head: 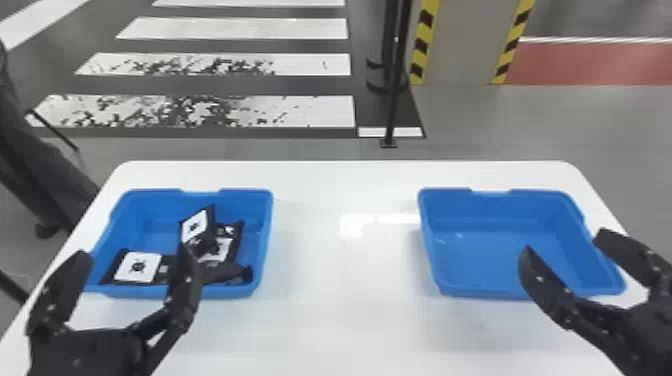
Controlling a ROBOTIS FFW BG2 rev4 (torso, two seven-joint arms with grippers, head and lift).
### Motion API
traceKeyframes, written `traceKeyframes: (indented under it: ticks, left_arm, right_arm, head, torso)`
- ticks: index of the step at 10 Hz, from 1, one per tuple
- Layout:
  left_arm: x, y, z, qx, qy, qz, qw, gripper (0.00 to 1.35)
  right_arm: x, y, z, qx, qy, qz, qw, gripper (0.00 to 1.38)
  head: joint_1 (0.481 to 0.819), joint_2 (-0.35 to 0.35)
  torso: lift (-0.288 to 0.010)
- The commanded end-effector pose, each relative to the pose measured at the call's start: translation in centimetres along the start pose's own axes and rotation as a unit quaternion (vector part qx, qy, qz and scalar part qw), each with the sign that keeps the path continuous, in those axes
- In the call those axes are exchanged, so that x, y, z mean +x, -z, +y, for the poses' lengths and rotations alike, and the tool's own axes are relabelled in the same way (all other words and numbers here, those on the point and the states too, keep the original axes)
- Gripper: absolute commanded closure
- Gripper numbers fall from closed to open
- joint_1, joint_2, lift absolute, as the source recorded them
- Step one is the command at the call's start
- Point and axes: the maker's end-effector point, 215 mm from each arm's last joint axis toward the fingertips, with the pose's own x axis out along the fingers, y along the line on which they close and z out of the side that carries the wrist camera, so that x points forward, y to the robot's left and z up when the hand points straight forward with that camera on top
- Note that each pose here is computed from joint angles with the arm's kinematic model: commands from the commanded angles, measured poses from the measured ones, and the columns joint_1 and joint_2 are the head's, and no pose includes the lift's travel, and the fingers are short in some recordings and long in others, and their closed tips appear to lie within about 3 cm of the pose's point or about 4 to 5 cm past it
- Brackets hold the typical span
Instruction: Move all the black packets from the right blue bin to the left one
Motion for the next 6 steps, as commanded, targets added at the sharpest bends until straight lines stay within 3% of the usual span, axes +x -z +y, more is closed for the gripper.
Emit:
traceKeyframes:
  ticks: [1,6]
  left_arm:
    - [-0.01,-0.06,0.06,0.000,-0.001,-0.001,1.0000,0.00]
    - [-0.01,0.04,-0.08,-0.004,-0.001,0.001,1.0000,0.00]
  right_arm:
    - [-0.13,0.01,0.00,0.000,0.002,0.001,1.000,0.13]
    - [-0.18,-0.10,0.01,0.000,0.003,0.000,1.000,0.13]
  head:
    - [0.695,0.008]
    - [0.695,0.008]
  torso:
    - [-0.140]
    - [-0.140]
